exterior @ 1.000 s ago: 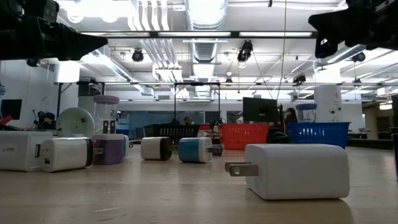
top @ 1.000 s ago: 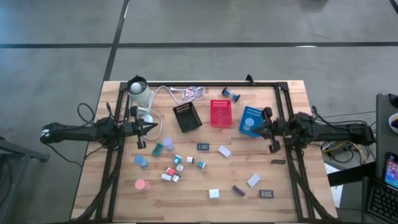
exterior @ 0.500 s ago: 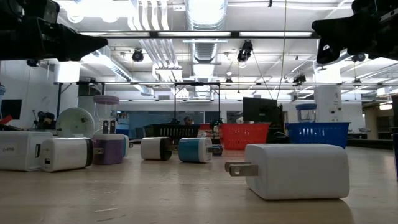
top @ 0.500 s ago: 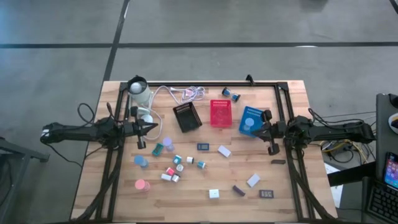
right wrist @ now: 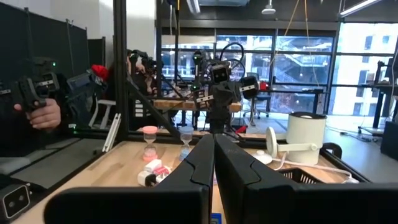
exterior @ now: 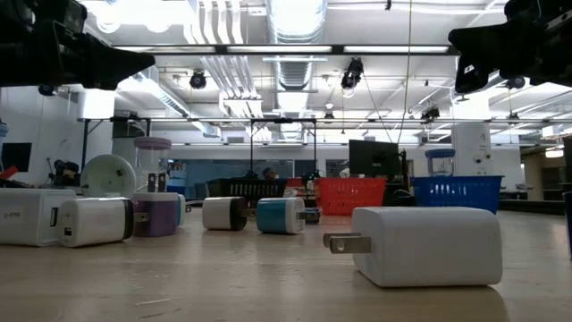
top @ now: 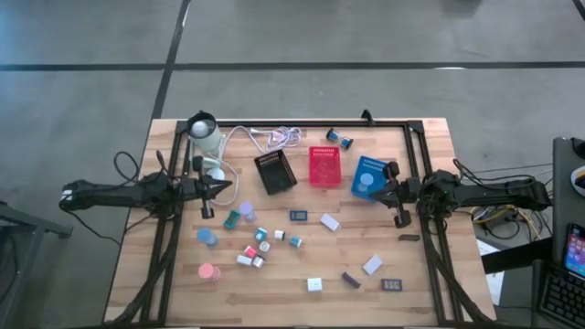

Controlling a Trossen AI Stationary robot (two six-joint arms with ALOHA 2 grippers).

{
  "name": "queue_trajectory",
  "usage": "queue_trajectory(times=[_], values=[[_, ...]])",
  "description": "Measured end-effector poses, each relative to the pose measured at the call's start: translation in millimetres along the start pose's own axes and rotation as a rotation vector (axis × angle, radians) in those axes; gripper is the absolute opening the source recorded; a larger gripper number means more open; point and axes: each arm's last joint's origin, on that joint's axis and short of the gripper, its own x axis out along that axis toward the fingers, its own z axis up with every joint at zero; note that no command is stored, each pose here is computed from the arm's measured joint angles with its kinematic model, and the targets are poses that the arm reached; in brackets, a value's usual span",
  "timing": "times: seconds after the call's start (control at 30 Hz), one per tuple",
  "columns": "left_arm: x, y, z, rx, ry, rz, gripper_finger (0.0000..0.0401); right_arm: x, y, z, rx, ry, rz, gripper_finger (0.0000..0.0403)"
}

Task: Pick & Place Office items
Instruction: Put the blue digital clock into the red bin

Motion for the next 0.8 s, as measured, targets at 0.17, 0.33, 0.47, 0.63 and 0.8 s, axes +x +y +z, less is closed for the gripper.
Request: queue_trajectory(times=[0.17, 0.33, 0.47, 0.63, 0.8], values=[[0.0, 0.5, 1.6, -0.013, -0.017, 0.005, 0.0014, 0.1, 0.0, -0.2, -0.024, 0.002, 0.001, 0.0008], [0.0, 0.5, 1.6, -0.017, -0.016, 0.004, 0.0014, 0.1, 0.0, -0.3, -0.026, 0.003, 0.002, 0.0008], [0.0, 0.4, 1.6, -0.027, -0.016, 0.004, 0.0014, 0.1, 0.0, -0.3, -0.024, 0.003, 0.002, 0.0008], [0.0, 0.8, 2.7, -0.09, -0.027, 0.007, 0.0014, 0.1, 0.1, -1.2, 0.013, 0.013, 0.006, 0.0008], [-0.1, 1.5, 4.8, -0.06, -0.05, 0.013, 0.0014, 0.1, 0.2, -3.4, 0.028, 0.036, 0.009, 0.0008]])
